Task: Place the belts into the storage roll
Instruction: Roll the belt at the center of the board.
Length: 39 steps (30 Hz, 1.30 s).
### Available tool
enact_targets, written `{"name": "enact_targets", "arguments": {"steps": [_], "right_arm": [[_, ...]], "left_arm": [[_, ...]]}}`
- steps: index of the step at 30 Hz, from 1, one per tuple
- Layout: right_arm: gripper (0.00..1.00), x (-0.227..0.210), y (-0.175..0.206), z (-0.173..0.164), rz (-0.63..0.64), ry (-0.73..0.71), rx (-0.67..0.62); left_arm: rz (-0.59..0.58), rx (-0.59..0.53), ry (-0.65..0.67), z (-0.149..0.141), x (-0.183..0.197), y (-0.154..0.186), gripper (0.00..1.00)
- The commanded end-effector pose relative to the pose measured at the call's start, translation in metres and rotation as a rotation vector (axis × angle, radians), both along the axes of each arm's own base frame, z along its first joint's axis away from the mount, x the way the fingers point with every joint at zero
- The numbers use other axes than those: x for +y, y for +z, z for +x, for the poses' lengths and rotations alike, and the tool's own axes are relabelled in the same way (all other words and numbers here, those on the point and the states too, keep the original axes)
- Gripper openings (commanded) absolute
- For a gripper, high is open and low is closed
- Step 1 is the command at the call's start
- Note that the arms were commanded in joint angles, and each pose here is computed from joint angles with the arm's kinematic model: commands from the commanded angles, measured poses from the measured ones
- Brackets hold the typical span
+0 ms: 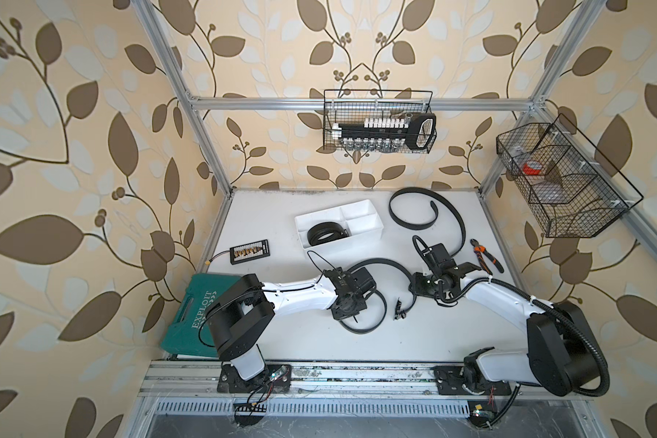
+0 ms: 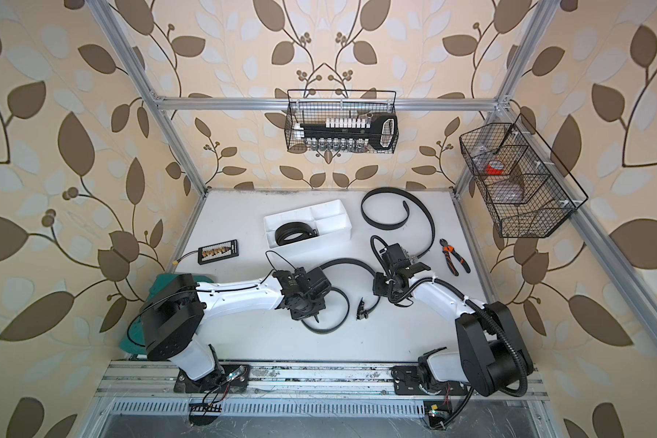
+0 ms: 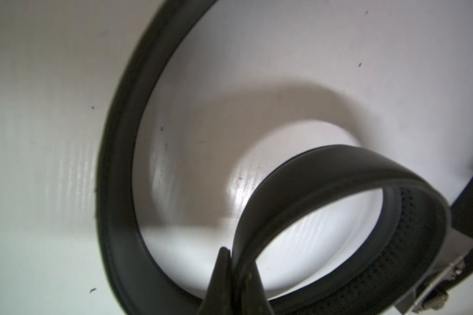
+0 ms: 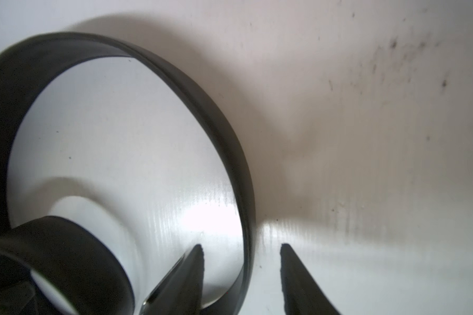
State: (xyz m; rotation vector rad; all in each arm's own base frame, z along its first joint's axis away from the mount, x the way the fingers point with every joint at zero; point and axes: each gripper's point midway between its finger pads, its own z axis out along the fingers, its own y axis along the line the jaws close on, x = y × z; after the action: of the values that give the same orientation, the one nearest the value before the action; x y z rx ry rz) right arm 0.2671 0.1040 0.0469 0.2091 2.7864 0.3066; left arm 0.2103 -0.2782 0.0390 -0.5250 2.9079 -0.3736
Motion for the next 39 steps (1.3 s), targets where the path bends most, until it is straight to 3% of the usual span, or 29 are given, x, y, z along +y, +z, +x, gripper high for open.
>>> {"name": "enact_targets", "arguments": {"steps": [1,3,7,9,11,16,20,24,29,32,34,39], "right_arm": [[0.51,0.005,0.004,-0.005,0.033,0.024,-0.009],[0.50,0.009,-0.002,-0.004,0.044,0.031,0.020],[0.39,0.014,-0.018,-0.005,0.060,0.028,0.080],[0.23,0.014,-0.024,-0.009,0.055,0.023,0.106],[0.15,0.016,-0.026,-0.015,0.072,0.026,0.123],[0.13,0.044,-0.020,-0.048,0.107,0.087,0.144],[0.13,0.086,-0.015,-0.074,0.236,0.132,0.167],[0.19,0.099,0.001,-0.075,0.225,0.167,0.125],[0.54,0.075,0.038,-0.048,0.158,0.162,-0.070],[0.68,0.082,0.057,-0.036,0.179,0.222,-0.195],[0.71,0.093,0.066,-0.030,0.210,0.282,-0.273],[0.63,0.113,0.072,-0.020,0.186,0.407,-0.427]], "left_arm": [[-0.011,-0.017,0.062,0.024,-0.005,0.005,0.00],[-0.021,-0.003,0.078,0.034,-0.006,0.004,0.00],[-0.061,0.033,0.150,0.053,-0.004,-0.001,0.00],[-0.078,0.052,0.180,0.062,-0.004,-0.001,0.00],[-0.100,0.064,0.184,0.071,-0.011,0.001,0.00],[-0.114,0.071,0.170,0.089,-0.029,0.007,0.00],[-0.126,0.107,0.168,0.094,-0.042,0.005,0.00],[-0.154,0.124,0.173,0.089,-0.047,0.002,0.00],[-0.160,0.134,0.163,0.080,-0.044,0.001,0.00],[-0.151,0.153,0.147,0.075,-0.043,0.003,0.00],[-0.138,0.169,0.132,0.072,-0.042,0.003,0.00],[-0.109,0.227,0.117,0.064,-0.040,0.006,0.00]]}}
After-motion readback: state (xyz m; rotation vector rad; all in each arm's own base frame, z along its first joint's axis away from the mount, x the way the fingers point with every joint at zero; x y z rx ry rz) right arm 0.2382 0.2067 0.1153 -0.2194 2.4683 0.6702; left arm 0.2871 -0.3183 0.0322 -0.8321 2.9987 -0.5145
